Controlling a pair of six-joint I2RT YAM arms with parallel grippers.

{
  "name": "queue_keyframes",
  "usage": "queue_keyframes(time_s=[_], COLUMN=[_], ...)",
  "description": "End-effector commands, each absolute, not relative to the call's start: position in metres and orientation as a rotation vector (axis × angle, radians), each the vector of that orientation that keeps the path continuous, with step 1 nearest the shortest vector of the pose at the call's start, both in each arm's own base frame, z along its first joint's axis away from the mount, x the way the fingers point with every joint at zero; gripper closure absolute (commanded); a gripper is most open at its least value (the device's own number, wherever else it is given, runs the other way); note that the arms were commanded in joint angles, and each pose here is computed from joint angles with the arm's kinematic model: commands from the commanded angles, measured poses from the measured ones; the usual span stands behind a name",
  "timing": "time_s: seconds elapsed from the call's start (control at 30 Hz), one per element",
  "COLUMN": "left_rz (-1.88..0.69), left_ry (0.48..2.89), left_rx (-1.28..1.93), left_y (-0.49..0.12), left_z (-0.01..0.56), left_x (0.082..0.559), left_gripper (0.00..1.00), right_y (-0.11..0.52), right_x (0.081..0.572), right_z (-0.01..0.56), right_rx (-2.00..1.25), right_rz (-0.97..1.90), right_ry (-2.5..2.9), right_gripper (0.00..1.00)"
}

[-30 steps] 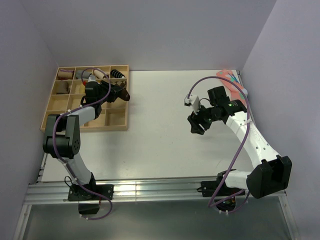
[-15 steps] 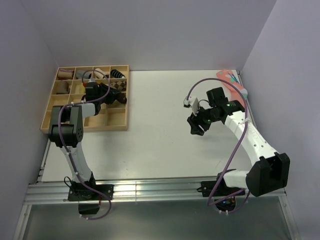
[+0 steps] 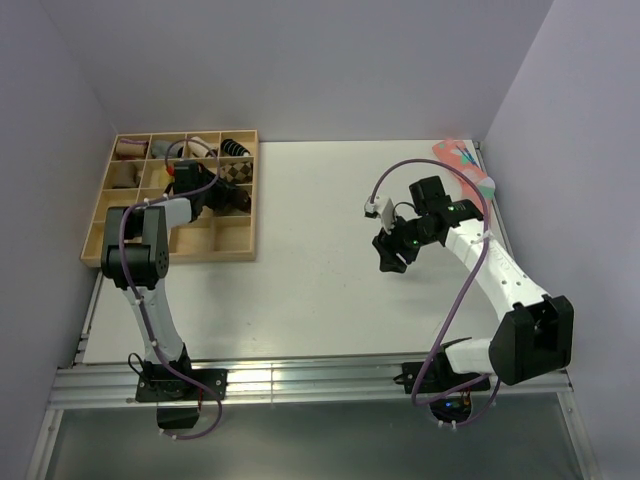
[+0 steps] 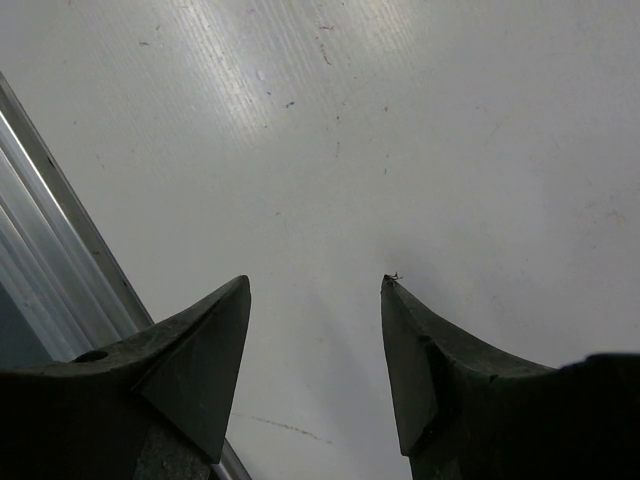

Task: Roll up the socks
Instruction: Place the sock in the storage box.

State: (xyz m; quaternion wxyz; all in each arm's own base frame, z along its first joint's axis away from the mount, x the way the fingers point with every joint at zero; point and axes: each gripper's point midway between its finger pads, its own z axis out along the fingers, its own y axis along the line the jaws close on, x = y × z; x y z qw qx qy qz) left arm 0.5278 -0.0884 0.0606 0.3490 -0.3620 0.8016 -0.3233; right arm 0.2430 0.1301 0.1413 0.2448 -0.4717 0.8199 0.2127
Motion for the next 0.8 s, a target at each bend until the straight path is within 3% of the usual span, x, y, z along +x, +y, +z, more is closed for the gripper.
queue_keyframes(time_s=[0.0,0.37,0.77], left_rz=[-0.705,-0.503,-0.378], left_ry=[2.13,2.261,2.344], left_rx=[-0.941,-0.949,-1.001], left_y=[-0.077,-0.076,-0.085], left_z=[0.054,0.038,0.015], left_x=[0.536,0.541,0.512], left_gripper=[1.0,1.0,1.0], right_y=[0.133,0.13,0.126], right_x=[0.247,0.246,0.244], right_z=[0.142,0.139,0.132], right_rx=[-1.295,-1.316,-1.336], right_rz=[0.59,0.582,0.57], right_ry=[2.201,2.207,2.224], right_gripper=[0.38,0.38,0.39])
